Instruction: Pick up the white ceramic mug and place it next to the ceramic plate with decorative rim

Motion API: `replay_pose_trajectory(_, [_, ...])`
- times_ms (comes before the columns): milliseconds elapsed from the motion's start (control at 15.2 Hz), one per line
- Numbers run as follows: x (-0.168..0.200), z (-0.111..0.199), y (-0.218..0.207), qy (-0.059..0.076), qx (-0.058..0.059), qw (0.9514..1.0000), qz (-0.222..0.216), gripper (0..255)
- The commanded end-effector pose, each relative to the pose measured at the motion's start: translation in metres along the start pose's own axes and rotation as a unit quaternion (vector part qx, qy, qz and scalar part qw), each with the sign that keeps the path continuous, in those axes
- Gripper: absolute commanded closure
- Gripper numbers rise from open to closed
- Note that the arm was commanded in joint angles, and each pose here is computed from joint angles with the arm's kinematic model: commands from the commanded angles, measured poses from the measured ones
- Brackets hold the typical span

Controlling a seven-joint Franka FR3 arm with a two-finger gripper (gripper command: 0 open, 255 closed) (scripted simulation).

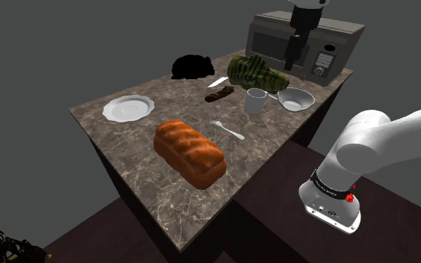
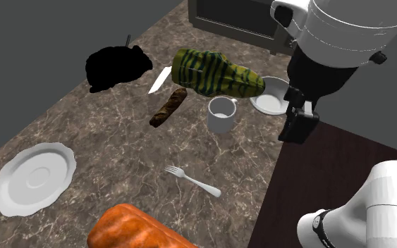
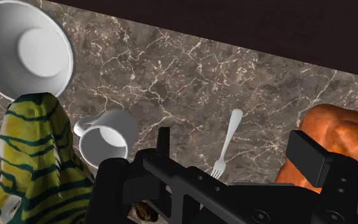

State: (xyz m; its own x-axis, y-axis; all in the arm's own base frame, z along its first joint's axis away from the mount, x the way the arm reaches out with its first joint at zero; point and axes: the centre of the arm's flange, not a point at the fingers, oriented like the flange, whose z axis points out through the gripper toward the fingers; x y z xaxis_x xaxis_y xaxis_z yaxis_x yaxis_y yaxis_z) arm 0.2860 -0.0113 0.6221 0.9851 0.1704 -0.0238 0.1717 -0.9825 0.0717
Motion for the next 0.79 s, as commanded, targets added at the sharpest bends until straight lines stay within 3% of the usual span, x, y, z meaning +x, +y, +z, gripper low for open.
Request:
replay_pose_trajectory(0, [0.000,0.000,0.000,0.000,0.000,1.0000,0.000,0])
replay_pose_trajectory(726, [0.063,0.113,0.066,0.015,0.014,0.9997,-0.013,0])
